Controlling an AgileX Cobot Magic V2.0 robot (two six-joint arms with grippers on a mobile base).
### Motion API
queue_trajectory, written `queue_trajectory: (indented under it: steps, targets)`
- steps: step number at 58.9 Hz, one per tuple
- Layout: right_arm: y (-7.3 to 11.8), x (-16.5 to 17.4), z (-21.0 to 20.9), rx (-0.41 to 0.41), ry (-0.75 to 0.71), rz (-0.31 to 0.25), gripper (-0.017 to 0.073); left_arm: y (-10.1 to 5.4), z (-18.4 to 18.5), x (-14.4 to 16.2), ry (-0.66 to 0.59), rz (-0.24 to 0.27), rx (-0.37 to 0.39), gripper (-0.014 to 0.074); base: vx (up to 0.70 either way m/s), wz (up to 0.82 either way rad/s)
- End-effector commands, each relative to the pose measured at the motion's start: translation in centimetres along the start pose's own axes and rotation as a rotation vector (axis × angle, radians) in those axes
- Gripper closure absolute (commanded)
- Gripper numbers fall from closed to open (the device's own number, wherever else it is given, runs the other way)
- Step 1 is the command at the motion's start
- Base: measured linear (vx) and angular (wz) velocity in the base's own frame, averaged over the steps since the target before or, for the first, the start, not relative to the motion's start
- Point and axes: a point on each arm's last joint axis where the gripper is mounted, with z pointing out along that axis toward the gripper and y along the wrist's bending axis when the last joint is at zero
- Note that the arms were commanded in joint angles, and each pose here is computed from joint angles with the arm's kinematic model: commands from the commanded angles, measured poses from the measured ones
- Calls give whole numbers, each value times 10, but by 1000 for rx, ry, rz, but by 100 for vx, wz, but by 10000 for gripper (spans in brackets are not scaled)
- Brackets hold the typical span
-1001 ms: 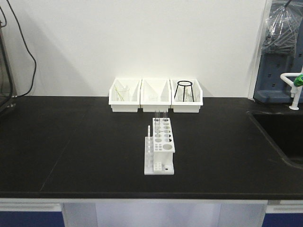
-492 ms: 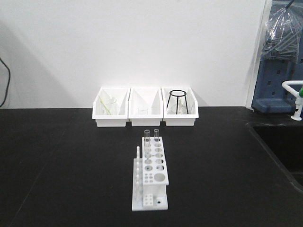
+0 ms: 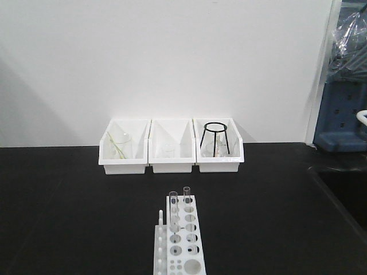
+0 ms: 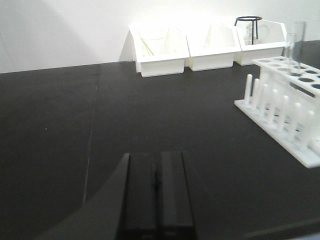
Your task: Flip and reinsert test tube from rack
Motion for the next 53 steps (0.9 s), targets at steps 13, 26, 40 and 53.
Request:
queue_trajectory:
  steps: [13,26,40,53]
  targets:
    - [1,-7,-1,-4,-90,-9,570,-1,-1,-9,-93,-14,14,599,24,7]
    - [1,-7,-1,-4,-90,-9,570,-1,-1,-9,-93,-14,14,599,18,5]
    - [1,-7,-1,-4,-90,-9,570,-1,-1,-9,-93,-14,14,599,11,-3]
    - [1,-7,-1,-4,-90,-9,570,-1,-1,-9,-93,-14,14,599,3,-2]
